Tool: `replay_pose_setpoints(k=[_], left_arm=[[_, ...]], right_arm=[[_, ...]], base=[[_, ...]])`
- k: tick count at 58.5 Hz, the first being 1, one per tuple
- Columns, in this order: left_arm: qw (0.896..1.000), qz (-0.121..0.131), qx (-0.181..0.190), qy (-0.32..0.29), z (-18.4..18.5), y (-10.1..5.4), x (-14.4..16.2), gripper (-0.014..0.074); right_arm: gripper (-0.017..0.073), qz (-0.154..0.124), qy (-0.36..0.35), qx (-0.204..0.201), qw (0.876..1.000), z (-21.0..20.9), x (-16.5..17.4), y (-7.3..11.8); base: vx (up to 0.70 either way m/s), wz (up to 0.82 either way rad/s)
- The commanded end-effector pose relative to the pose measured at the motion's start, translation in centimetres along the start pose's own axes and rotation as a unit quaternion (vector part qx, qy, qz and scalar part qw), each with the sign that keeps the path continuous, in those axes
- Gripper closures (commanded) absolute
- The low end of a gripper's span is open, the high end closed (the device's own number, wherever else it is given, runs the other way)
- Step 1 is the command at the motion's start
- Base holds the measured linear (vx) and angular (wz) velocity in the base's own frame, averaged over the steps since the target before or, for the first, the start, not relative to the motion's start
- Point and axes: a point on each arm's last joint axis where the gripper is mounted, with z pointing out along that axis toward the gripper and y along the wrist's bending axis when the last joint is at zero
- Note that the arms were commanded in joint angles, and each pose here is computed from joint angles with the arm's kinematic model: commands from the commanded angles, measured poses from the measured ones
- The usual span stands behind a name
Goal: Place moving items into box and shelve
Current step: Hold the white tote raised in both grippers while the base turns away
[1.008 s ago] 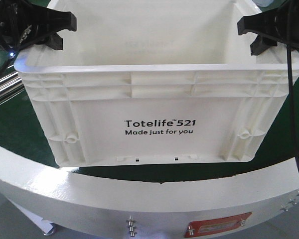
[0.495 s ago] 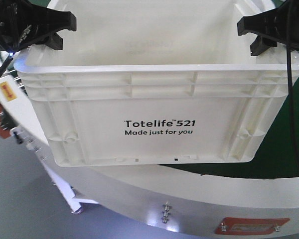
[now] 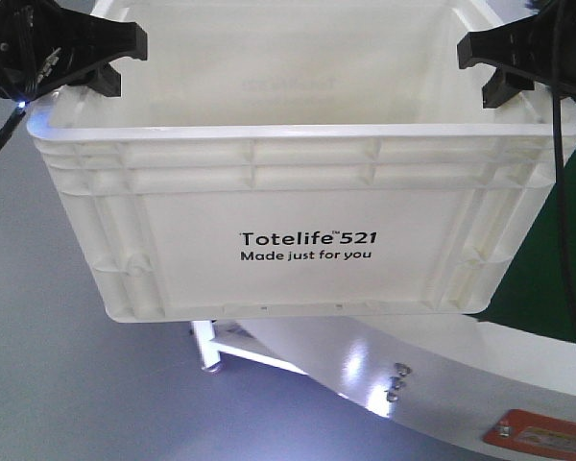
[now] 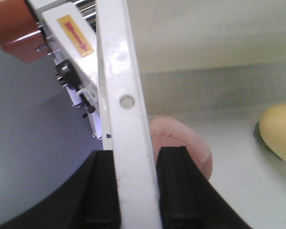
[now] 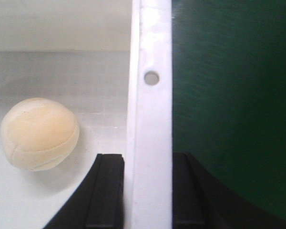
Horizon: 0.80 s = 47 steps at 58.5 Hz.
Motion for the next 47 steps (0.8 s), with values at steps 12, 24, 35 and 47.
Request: replay_pose_setpoints(k=[12, 24, 35, 47], left_arm=[[0.994, 0.017, 0.005, -0.109, -3.56, 0.44, -1.77, 0.0594], [0.994, 0.017, 0.005, -0.109, -3.56, 0.44, -1.77, 0.0594], [0.994, 0.017, 0.005, -0.109, -3.56, 0.44, -1.77, 0.0594], [0.994, 0.017, 0.005, -0.109, -3.56, 0.44, -1.77, 0.0594]], right_arm=[[0.0559, -0.018, -0.089, 0.03, 0.995, -2.93, -1.12, -1.04], [0.0559, -0.018, -0.089, 0.03, 0.995, -2.93, -1.12, -1.04], [0.056, -0.018, -0.089, 0.03, 0.995, -2.93, -1.12, -1.04], [0.056, -0.018, -0.09, 0.03, 0.995, -2.93, -1.13, -1.04]], base=[[-0.13, 0.49], [-0.14, 0.54], [-0.15, 0.6], [-0.16, 0.61]])
